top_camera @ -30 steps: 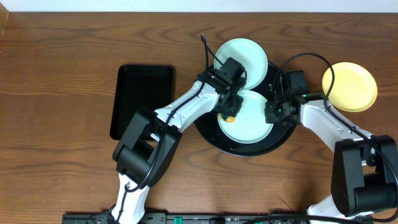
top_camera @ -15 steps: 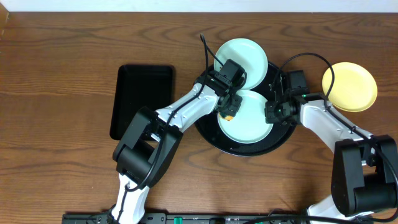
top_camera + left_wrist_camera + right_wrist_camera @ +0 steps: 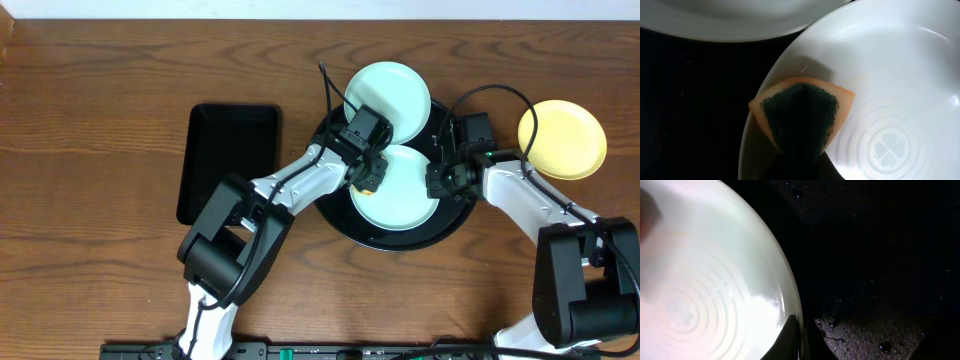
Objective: Clean dirty plates on tray and stack at the side
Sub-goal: 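Scrub the pale green plate with the sponge in the left gripper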
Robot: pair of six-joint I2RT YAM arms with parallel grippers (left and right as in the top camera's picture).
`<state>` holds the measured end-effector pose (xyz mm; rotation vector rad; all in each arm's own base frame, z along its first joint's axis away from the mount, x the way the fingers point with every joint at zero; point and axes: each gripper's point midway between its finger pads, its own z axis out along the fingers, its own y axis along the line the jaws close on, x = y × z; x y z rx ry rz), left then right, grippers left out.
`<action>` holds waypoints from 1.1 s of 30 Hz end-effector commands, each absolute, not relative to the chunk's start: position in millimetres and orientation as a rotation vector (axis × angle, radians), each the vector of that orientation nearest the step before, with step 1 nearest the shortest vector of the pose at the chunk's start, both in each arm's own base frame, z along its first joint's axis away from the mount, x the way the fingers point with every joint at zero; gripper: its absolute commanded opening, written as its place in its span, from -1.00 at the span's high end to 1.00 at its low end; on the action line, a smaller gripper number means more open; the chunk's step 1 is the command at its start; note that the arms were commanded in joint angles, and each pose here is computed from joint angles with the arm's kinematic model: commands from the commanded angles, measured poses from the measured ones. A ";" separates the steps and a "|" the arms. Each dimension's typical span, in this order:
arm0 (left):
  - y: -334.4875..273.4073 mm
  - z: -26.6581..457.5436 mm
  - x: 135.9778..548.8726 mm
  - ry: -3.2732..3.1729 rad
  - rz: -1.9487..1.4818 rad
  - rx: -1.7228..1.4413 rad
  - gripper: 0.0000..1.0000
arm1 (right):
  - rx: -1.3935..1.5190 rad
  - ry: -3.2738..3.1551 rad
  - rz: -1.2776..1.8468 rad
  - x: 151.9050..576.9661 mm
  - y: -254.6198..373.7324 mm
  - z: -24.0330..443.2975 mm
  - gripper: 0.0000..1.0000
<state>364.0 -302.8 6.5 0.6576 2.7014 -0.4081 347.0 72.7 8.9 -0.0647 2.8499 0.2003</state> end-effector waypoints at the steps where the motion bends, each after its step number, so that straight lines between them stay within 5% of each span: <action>1: -278.4 -30.7 337.7 2.819 -0.320 0.678 0.85 | -0.113 2.869 0.199 340.6 78.9 3.1 0.97; 21: -270.4 -50.9 322.0 2.837 -0.334 0.683 0.85 | -0.113 2.869 0.200 340.6 79.0 3.2 0.98; 33: -302.2 -40.8 297.9 2.859 -0.675 0.733 0.84 | -0.113 2.869 0.199 340.6 78.9 3.1 0.98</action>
